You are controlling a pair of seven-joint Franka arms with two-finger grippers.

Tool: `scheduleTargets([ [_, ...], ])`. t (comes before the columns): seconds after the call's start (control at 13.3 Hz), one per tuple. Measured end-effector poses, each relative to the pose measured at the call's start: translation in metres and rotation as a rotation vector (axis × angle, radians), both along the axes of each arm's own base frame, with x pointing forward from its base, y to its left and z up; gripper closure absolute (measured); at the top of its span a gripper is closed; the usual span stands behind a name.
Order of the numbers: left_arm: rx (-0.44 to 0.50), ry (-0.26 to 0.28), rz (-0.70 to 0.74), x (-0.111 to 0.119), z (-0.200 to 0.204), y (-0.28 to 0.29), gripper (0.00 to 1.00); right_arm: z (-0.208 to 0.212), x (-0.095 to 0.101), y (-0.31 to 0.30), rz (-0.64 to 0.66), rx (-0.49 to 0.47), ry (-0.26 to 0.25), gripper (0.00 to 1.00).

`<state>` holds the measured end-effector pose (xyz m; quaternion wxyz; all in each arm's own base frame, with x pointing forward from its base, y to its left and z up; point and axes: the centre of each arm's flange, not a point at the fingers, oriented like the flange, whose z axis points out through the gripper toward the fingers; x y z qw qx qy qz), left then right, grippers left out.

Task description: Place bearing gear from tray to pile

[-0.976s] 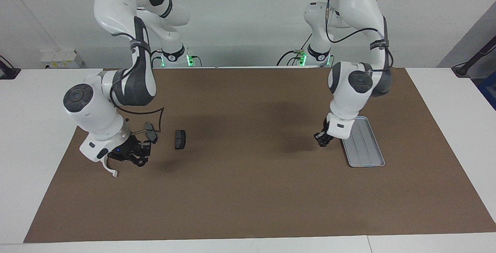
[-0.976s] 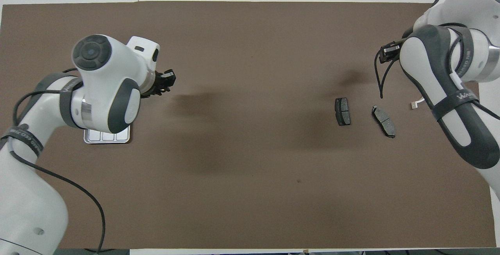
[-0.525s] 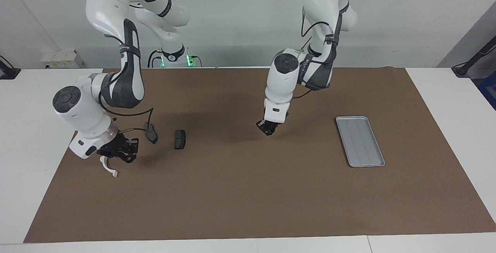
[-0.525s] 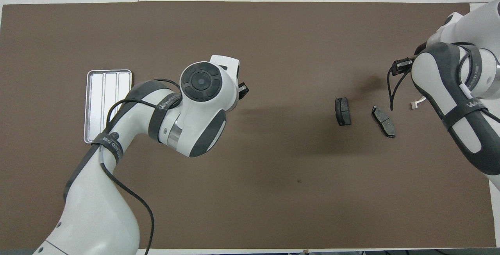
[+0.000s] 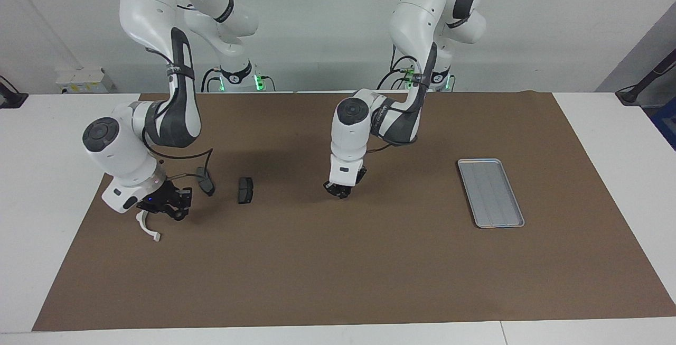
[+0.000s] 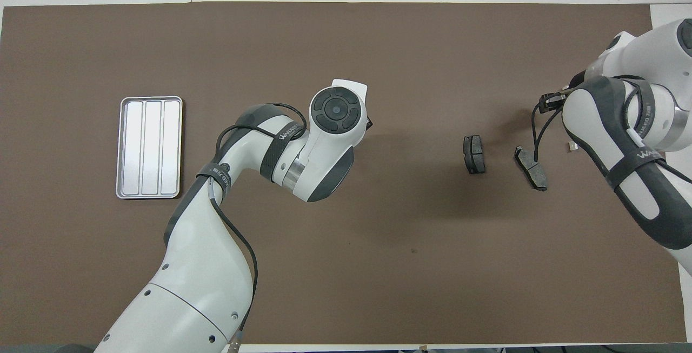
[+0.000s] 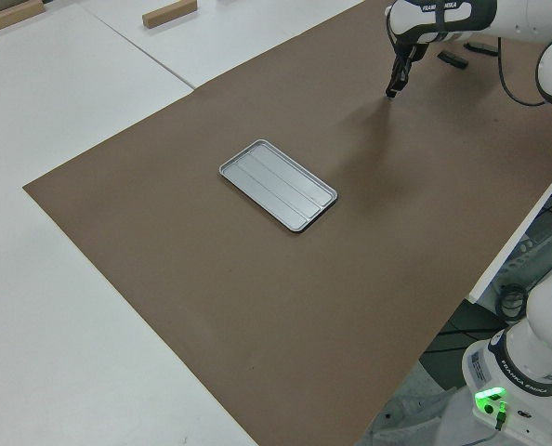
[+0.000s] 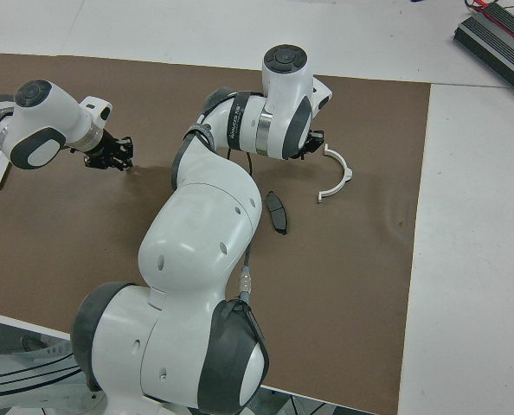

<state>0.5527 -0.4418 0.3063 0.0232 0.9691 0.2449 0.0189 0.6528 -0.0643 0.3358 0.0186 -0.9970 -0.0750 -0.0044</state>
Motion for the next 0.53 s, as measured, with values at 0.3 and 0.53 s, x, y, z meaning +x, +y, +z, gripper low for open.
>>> scheduleTargets([
  [0.3,-0.001,-0.008,0.005,0.004,0.003,0.002,0.76,-0.006,-0.002,-0.001,0.016,-0.025,-0.006,0.65],
  [0.53,0.007,-0.011,0.002,0.005,0.001,0.003,0.76,-0.014,-0.004,-0.001,0.016,-0.027,-0.01,0.65],
])
